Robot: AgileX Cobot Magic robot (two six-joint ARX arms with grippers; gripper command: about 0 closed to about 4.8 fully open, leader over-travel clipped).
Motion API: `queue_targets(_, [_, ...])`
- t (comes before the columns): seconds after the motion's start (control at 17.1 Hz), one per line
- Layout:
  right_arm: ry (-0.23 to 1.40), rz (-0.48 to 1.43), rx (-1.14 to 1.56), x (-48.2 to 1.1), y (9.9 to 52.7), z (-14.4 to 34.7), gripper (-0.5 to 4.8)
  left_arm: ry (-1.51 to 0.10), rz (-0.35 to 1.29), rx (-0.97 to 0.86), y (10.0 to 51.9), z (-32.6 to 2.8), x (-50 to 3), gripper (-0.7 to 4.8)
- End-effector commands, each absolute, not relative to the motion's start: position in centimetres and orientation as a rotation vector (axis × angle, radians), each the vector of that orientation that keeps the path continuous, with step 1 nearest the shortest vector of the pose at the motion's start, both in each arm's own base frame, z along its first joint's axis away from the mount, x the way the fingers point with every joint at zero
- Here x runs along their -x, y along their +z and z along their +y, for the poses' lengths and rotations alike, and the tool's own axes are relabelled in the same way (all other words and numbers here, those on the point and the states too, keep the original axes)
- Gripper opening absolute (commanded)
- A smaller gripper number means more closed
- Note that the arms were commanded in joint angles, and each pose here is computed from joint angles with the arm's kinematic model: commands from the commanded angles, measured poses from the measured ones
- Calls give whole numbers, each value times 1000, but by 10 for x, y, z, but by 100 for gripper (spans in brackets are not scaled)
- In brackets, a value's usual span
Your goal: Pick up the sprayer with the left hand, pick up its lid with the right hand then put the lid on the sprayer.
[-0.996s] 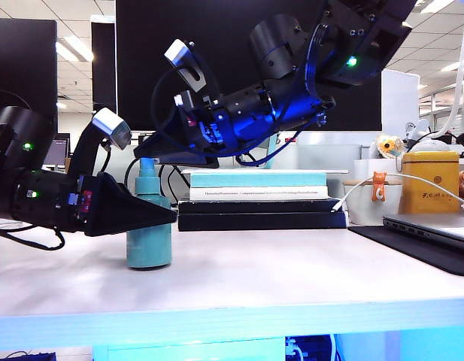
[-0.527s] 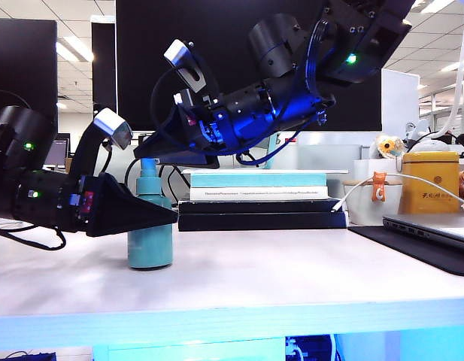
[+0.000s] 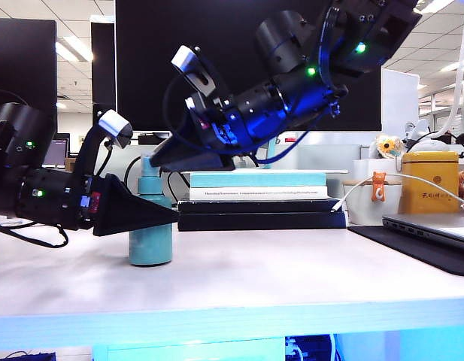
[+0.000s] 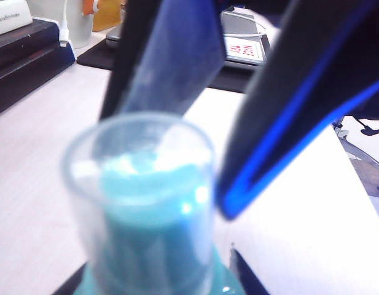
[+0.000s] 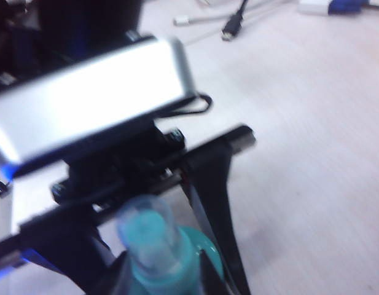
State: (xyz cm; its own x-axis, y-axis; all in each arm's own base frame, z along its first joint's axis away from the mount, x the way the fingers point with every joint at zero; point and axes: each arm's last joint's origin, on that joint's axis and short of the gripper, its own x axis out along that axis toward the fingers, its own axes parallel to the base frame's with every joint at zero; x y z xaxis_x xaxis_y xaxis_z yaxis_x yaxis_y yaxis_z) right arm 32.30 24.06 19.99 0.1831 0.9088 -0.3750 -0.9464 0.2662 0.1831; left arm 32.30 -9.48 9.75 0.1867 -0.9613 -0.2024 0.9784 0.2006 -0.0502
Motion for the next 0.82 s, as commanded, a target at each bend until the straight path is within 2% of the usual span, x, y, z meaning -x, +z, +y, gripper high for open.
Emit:
queue_targets(0.06, [1313, 438, 104, -323, 202, 241, 311, -1352, 267, -71, 92, -94, -321, 237])
queue_targets(0.12, [1308, 437, 104, -324, 202, 240, 399, -1350, 267, -72, 92, -94, -321, 252])
queue_targets(0.18, [1303, 438, 102, -325, 203, 237, 423, -1349, 266, -72, 92, -94, -321, 307])
queue_targets(0.23, [1292, 431, 100, -327, 207, 233, 424, -1343, 268, -74, 92, -94, -322, 416])
queue_targets(0.29, [1279, 420, 97, -328, 212, 227, 423, -1342, 269, -73, 92, -94, -322, 479])
queue_targets(0.64, [1179, 427, 74, -333, 243, 185, 423, -1355, 248, -13, 116, -94, -322, 479])
queue_targets(0.82, [1138, 407, 64, -334, 258, 165, 424, -1339, 283, -93, 136, -91, -310, 479])
